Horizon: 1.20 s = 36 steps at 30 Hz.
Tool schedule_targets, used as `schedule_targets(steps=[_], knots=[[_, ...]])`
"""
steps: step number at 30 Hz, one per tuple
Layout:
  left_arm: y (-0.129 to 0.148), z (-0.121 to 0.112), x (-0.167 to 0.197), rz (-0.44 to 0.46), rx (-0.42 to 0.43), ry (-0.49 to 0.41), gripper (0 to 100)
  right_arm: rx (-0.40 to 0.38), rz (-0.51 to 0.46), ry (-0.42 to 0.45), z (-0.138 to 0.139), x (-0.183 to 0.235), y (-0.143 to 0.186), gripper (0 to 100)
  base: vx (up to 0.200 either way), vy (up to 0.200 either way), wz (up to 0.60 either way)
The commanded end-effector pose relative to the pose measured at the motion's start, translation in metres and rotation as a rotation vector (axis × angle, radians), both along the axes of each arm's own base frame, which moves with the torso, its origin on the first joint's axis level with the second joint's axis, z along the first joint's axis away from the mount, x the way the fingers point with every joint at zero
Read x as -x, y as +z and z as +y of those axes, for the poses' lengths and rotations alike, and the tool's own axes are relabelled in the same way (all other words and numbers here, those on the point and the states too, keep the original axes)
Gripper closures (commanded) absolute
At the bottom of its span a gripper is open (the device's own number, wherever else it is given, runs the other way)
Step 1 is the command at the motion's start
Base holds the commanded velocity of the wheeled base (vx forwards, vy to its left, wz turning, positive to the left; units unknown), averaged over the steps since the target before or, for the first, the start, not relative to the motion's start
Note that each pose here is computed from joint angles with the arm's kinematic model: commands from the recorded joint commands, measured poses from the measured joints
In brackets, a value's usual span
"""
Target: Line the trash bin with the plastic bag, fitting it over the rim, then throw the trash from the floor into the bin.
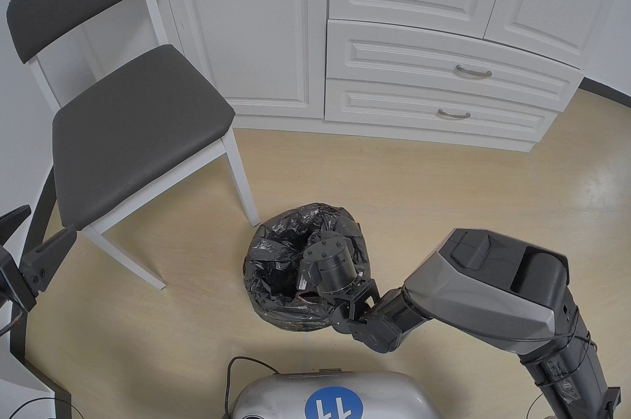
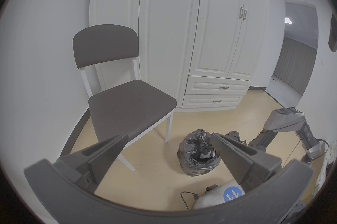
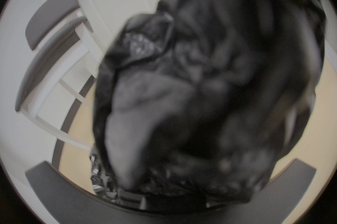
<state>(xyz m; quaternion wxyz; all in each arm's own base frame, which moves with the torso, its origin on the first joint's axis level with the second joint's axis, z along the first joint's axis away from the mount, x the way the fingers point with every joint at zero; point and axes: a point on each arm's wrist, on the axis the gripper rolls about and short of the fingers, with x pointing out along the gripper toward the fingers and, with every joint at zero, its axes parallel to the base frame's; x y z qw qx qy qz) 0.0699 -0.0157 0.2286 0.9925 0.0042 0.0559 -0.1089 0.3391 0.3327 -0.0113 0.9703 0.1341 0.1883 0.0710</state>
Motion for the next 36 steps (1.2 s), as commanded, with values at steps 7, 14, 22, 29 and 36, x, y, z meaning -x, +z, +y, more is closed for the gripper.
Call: schedule_targets(steps=[7,14,22,29,36], knots=[[0.0,0.0,0.0,0.001,0.0,0.001,0,0.098,0.035,0.001,0.001,0.006,-0.035,100,0.0,0.0,0.0],[-0.001,0.0,-0.001,0.007,-0.001,0.001,0,-0.031,-0.037,-0.022,0.015,-0.009,-0.047,100,0.0,0.0,0.0],[-0.002,-0.001,-0.002,0.013,-0.003,-0.002,0,-0.135,-0.138,-0.01,0.028,-0.023,-0.051,100,0.0,0.0,0.0],[-0.002,-0.001,-0.003,0.018,-0.004,-0.004,0,-0.148,-0.209,0.047,0.043,-0.04,-0.046,100,0.0,0.0,0.0],[-0.003,-0.001,-0.002,0.018,-0.004,-0.004,0,-0.146,-0.24,0.079,0.052,-0.049,-0.03,100,0.0,0.0,0.0]])
